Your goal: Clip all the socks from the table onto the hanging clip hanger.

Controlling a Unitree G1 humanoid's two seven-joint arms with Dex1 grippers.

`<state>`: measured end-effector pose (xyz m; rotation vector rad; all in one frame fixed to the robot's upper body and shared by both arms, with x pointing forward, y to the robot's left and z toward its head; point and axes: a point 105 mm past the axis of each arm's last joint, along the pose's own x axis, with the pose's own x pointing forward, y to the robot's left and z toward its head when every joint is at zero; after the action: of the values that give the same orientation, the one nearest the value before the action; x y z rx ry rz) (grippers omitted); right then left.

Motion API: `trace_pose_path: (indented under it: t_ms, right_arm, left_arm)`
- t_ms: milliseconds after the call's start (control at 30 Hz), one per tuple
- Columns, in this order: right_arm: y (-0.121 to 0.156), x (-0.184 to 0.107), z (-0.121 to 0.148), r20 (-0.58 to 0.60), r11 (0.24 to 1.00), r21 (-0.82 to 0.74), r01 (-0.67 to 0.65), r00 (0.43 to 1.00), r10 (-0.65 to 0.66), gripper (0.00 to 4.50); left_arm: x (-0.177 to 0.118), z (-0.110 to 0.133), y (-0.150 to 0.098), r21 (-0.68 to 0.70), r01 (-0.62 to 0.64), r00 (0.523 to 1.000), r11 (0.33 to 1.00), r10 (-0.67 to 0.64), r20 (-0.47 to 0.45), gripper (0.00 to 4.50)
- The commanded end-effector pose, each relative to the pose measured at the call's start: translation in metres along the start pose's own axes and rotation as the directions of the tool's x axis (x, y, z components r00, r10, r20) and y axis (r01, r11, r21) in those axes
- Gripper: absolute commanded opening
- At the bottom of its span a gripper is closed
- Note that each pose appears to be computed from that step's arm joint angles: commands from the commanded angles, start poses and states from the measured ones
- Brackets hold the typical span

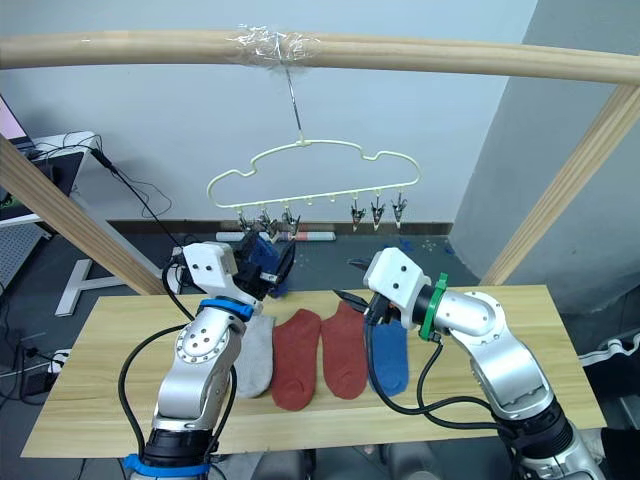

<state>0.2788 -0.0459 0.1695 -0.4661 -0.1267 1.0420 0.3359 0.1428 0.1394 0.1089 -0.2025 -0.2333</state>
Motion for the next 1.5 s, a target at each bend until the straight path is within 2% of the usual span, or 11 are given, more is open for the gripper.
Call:
trace_pose_path:
  t_ms: [33,567,900,1500]
  right_arm:
    - [-0.002,-0.002,0.016,0.044,0.999,-0.044,-0.007,0.999,0.008,2.52]
    - [-0.004,0.0,0.018,0.051,0.999,-0.047,-0.015,0.999,0.017,2.52]
    - [-0.01,0.005,0.031,0.111,0.998,-0.053,-0.022,0.993,0.028,2.52]
    - [-0.012,0.006,0.028,0.115,0.998,-0.048,-0.032,0.993,0.037,2.52]
  left_arm:
    - [0.004,0.013,0.003,-0.003,-0.017,0.998,1.0,0.017,0.054,3.35]
    - [0.007,-0.002,0.013,-0.011,-0.059,0.997,0.998,0.06,0.04,3.35]
    - [0.015,-0.001,0.016,-0.007,-0.056,0.995,0.998,0.057,0.077,3.35]
    - [0.027,0.025,0.017,0.015,-0.053,0.984,0.998,0.05,0.17,3.35]
